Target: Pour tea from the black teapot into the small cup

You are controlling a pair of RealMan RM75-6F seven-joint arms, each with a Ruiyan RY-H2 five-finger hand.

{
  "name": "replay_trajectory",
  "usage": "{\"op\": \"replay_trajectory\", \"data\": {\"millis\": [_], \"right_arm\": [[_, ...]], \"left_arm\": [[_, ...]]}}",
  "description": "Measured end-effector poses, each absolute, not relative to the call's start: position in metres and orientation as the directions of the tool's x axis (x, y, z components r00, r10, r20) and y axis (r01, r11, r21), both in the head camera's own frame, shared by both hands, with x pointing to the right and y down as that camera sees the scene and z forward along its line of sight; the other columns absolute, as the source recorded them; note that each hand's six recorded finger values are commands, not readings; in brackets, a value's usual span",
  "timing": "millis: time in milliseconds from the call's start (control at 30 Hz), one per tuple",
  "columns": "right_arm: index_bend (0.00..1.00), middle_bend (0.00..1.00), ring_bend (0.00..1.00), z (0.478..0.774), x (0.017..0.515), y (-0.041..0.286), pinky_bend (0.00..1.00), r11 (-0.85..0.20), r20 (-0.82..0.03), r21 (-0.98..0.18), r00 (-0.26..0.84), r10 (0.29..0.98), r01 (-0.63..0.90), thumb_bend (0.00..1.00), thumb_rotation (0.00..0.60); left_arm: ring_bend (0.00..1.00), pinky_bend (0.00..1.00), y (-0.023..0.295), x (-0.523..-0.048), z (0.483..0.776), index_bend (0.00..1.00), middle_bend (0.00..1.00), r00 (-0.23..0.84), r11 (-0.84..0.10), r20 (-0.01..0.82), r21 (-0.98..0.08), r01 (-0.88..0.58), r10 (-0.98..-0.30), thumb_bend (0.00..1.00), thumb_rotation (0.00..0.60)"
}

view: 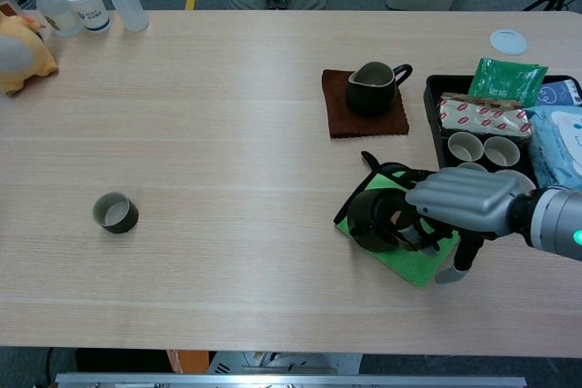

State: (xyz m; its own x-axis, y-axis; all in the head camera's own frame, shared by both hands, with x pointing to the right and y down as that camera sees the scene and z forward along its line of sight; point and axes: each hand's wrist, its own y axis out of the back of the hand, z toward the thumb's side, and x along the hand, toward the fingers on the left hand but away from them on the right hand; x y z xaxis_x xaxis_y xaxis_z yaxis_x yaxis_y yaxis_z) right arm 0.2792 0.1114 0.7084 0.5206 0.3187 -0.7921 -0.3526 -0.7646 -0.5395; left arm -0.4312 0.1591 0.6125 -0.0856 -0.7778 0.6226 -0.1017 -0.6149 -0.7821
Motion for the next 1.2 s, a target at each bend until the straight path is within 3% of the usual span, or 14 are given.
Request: {"op": "replay_trajectory", "data": {"millis": [367, 800, 1200], "right_arm": [[0.87, 0.84, 0.8, 0.706, 0.274, 0.102, 0.0, -0.78, -0.774, -0.552, 0.529, 0.349, -0.293, 0.0, 0.6], [0.9, 0.88, 0.84, 0.706, 0.27, 0.078, 0.0, -0.808, -0.74, -0.57, 0.522, 0.425, -0.151, 0.0, 0.6], [0.91, 0.89, 0.85, 0.686, 0.263, 0.043, 0.0, -0.753, -0.633, -0.658, 0.546, 0.549, -0.005, 0.0, 0.6]], "left_arm": [[0.28, 0.21, 0.16, -0.433, 0.612, 0.23, 0.27, -0.091, -0.616, 0.624, -0.781, -0.104, -0.776, 0.28, 0.6], [0.28, 0.21, 0.159, -0.432, 0.611, 0.23, 0.27, -0.088, -0.614, 0.622, -0.782, -0.104, -0.778, 0.28, 0.6], [0.29, 0.21, 0.158, -0.43, 0.61, 0.23, 0.28, -0.08, -0.615, 0.623, -0.782, -0.105, -0.778, 0.28, 0.6]]}}
